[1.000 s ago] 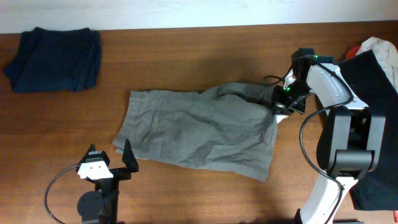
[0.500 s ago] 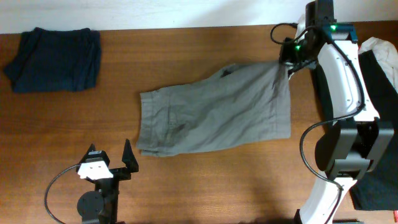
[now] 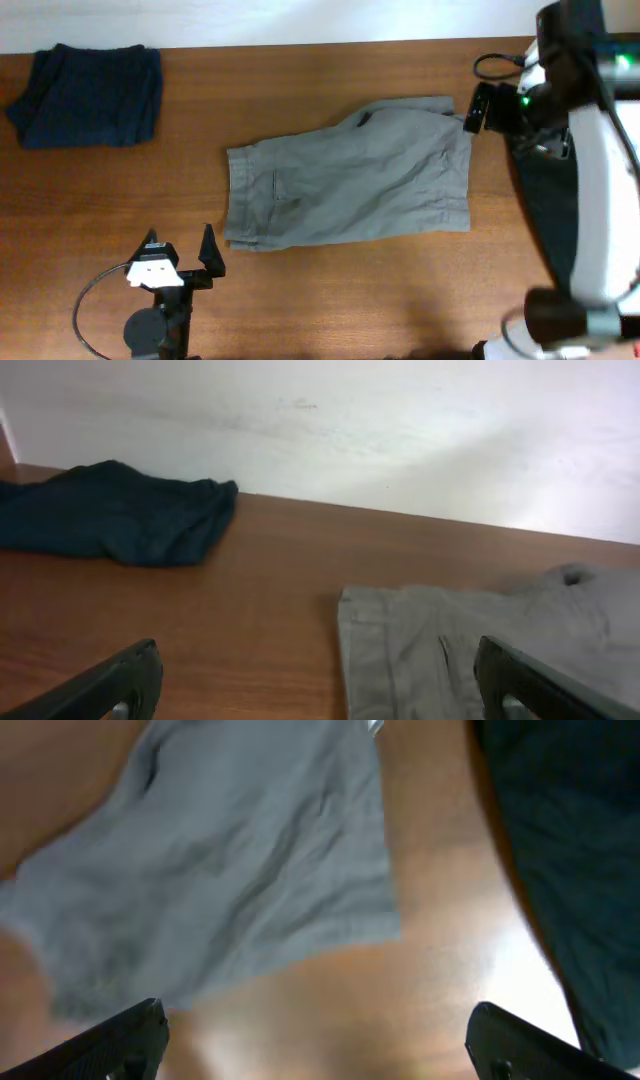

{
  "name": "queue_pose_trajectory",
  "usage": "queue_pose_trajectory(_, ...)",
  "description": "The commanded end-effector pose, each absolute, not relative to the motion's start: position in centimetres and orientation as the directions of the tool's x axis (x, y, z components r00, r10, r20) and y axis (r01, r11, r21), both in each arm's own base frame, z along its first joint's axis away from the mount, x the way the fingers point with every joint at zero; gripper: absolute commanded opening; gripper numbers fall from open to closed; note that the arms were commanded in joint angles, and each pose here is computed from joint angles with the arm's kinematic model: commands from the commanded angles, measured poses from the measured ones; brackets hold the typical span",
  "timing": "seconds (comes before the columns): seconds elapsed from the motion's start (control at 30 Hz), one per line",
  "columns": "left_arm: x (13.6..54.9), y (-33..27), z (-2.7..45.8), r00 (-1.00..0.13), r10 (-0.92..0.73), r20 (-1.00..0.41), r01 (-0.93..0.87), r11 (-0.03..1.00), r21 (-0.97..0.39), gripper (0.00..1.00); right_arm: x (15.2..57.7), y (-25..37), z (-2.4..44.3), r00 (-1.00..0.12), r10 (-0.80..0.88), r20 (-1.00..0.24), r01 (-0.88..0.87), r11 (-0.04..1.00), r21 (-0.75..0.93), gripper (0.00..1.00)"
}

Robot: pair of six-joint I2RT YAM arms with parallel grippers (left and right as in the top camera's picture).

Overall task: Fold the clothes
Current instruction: 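Grasp the shorts' left and right ends with both grippers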

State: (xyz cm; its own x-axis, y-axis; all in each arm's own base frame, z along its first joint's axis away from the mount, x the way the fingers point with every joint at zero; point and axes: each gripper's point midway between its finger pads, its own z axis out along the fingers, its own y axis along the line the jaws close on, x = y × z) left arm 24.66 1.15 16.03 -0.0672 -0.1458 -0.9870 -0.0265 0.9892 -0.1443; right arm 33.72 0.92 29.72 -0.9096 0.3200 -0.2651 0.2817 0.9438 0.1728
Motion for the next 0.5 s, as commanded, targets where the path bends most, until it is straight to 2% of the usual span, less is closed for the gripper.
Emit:
queue_pose_trajectory(0.0,23.5,-5.3,18.6,-0.018,-0.133,-0.991,0.361,0.924,-0.131,0.99,27.6,3.6,30.8,-0.928,0.214,-0.305,0.178,0.974,0.141,0.99)
queue_pose_trajectory(0.07,22.7,-6.3,21.5,0.031,-0.165,-0.986,0.422,0.896,-0.137,0.99,25.2,3.0,29.6,-0.915,0.248,-0.319,0.231,0.969,0.091,0.99)
queue_pose_trajectory(0.13,22.0,-6.7,26.2,0.076,-0.152,-0.985,0.449,0.888,-0.102,0.99,24.8,3.0,28.0,-0.916,0.249,-0.316,0.231,0.968,0.093,0.99)
queue_pose_trajectory(0.17,22.6,-6.7,28.9,0.031,-0.099,-0.995,0.442,0.894,-0.075,0.99,24.8,3.0,26.6,-0.927,0.247,-0.282,0.234,0.969,0.079,0.99)
queue_pose_trajectory(0.2,23.3,-6.9,29.7,-0.039,-0.042,-0.998,0.453,0.890,-0.055,0.99,24.7,3.0,26.0,-0.933,0.246,-0.263,0.235,0.969,0.071,0.99)
queue_pose_trajectory(0.23,24.4,-6.9,30.1,-0.163,0.010,-0.987,0.457,0.887,-0.067,0.99,24.7,3.0,25.2,-0.939,0.245,-0.242,0.237,0.970,0.062,0.99)
queue_pose_trajectory(0.3,27.4,-6.2,29.3,-0.517,0.087,-0.852,0.435,0.883,-0.174,0.99,26.3,3.2,24.6,-0.932,0.246,-0.267,0.235,0.969,0.071,0.99)
queue_pose_trajectory(0.37,29.6,-6.3,27.7,-0.677,0.064,-0.733,0.400,0.869,-0.293,0.99,26.8,3.2,24.3,-0.932,0.246,-0.266,0.237,0.969,0.068,0.99)
queue_pose_trajectory(0.4,30.0,-6.1,23.7,-0.807,0.050,-0.588,0.327,0.867,-0.375,0.99,27.0,3.2,24.1,-0.934,0.246,-0.260,0.237,0.969,0.065,0.99)
queue_pose_trajectory(0.43,30.3,-5.5,20.0,-0.890,0.044,-0.455,0.253,0.876,-0.412,0.99,27.2,3.2,23.8,-0.936,0.246,-0.253,0.238,0.969,0.062,0.99)
queue_pose_trajectory(0.47,30.6,-5.2,17.8,-0.926,0.040,-0.375,0.211,0.880,-0.426,0.99,27.4,3.3,23.7,-0.937,0.246,-0.250,0.238,0.969,0.062,0.99)
